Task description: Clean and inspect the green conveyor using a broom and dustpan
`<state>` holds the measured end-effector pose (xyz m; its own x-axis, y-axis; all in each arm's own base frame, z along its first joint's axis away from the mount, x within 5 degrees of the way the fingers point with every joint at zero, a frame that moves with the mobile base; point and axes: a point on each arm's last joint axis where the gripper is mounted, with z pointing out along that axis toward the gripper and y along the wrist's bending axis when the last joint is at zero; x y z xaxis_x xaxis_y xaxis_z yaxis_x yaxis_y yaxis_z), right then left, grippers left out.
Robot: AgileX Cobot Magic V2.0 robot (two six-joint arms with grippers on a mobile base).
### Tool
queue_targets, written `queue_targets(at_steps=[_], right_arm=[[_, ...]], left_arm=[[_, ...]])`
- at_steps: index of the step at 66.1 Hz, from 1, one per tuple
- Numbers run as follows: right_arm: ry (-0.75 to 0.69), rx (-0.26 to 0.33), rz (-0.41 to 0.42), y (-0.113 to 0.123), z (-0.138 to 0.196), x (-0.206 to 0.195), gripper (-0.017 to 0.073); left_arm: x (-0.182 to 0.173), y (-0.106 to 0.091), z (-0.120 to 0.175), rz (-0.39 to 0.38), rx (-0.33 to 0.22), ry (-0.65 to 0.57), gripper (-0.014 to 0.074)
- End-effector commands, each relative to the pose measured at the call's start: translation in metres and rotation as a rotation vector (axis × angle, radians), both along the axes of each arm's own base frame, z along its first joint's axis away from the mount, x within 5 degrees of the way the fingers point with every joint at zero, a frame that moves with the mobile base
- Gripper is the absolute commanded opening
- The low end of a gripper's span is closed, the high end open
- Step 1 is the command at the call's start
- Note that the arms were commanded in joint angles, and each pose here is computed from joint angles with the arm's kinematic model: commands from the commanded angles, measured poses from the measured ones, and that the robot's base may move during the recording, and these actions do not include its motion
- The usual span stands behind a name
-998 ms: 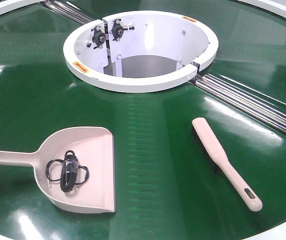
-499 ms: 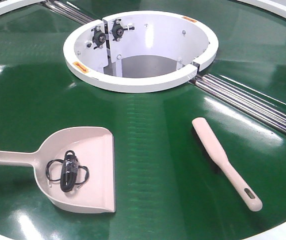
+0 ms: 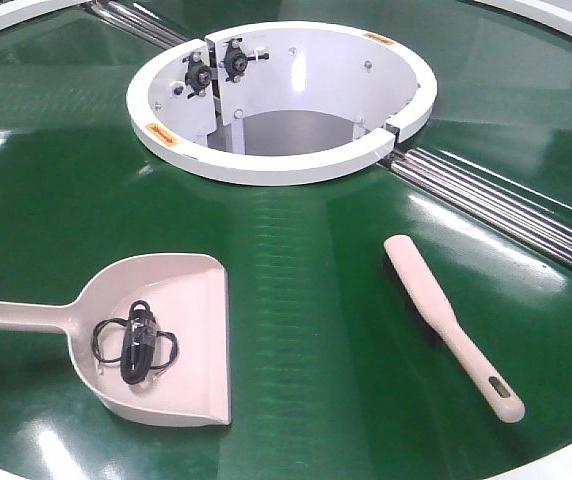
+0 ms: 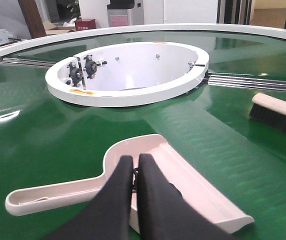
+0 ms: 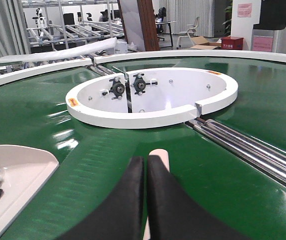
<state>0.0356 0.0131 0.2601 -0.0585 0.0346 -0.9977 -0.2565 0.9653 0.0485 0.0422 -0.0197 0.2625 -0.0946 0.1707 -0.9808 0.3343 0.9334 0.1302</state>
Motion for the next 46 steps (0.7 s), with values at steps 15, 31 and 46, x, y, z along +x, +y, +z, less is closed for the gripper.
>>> queue_targets(at_steps=[15,31,46], right_arm=[[-0.093,0.022,-0.018,-0.001,0.015,-0.001,-0.0008],[-0.093,0.022,-0.018,-0.001,0.015,-0.001,-0.0008],[-0.093,0.022,-0.018,-0.001,0.015,-0.001,-0.0008]], left_arm=[[0.018,0.007,-0.029,0.12,-0.053,-0.18,-0.0007],[0.015,0.015,-0.056,0.239,-0.119,-0.245,-0.0007],[0.013,0.017,-0.058,0.281,-0.092,-0.242,-0.0006]])
